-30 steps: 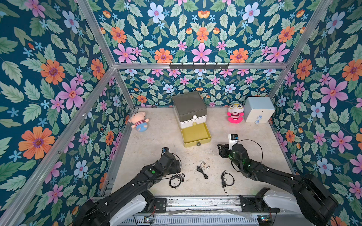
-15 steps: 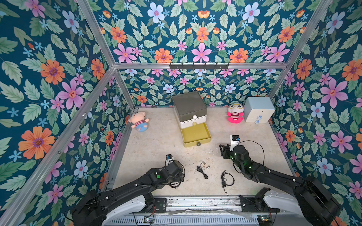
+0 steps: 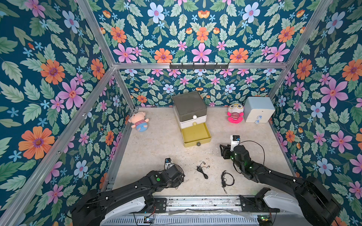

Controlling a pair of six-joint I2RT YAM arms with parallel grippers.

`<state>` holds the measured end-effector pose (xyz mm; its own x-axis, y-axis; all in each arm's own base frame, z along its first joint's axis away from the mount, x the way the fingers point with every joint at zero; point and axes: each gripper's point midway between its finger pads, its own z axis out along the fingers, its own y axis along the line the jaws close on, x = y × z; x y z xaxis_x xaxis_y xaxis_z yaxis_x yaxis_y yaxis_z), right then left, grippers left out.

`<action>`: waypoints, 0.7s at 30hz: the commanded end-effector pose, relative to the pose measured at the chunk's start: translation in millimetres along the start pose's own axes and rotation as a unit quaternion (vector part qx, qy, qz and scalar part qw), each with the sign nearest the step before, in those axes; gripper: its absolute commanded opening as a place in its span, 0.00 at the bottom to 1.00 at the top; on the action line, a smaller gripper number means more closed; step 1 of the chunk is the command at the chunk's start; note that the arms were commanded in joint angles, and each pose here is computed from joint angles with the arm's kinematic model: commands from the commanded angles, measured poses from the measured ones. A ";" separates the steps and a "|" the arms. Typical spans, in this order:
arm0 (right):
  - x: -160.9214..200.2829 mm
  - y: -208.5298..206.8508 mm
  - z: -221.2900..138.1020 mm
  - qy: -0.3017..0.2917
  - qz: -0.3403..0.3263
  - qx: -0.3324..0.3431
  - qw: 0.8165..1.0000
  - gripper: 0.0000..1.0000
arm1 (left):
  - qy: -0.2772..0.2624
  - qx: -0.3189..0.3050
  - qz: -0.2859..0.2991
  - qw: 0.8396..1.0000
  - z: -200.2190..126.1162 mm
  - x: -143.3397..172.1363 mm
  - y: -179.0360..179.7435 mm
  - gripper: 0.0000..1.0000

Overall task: Place the wired earphones into the drawer by color
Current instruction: Pick up the wired earphones from the center of the board.

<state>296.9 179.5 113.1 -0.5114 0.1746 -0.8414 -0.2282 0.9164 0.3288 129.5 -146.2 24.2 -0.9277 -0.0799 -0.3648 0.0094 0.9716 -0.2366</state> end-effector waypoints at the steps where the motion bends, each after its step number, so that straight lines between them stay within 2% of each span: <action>1: -5.3 0.8 -1.1 -0.012 -0.001 0.000 1.000 0.60 | 0.007 0.017 -0.004 1.000 0.3 2.7 -5.6 0.64; 9: -5.4 -0.5 -1.6 -0.013 0.000 0.002 1.000 0.60 | 0.028 0.035 0.014 0.999 7.1 7.5 -20.0 0.53; 21: -4.8 -0.7 -2.1 -0.013 -0.001 0.002 1.000 0.60 | 0.062 0.006 0.062 0.996 16.4 17.9 -25.5 0.28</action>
<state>295.8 178.6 113.3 -0.5094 0.1757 -0.8424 -0.2288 0.9161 0.3294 130.4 -177.1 16.0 -0.9427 0.0193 -0.3332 0.1001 0.9687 -0.2272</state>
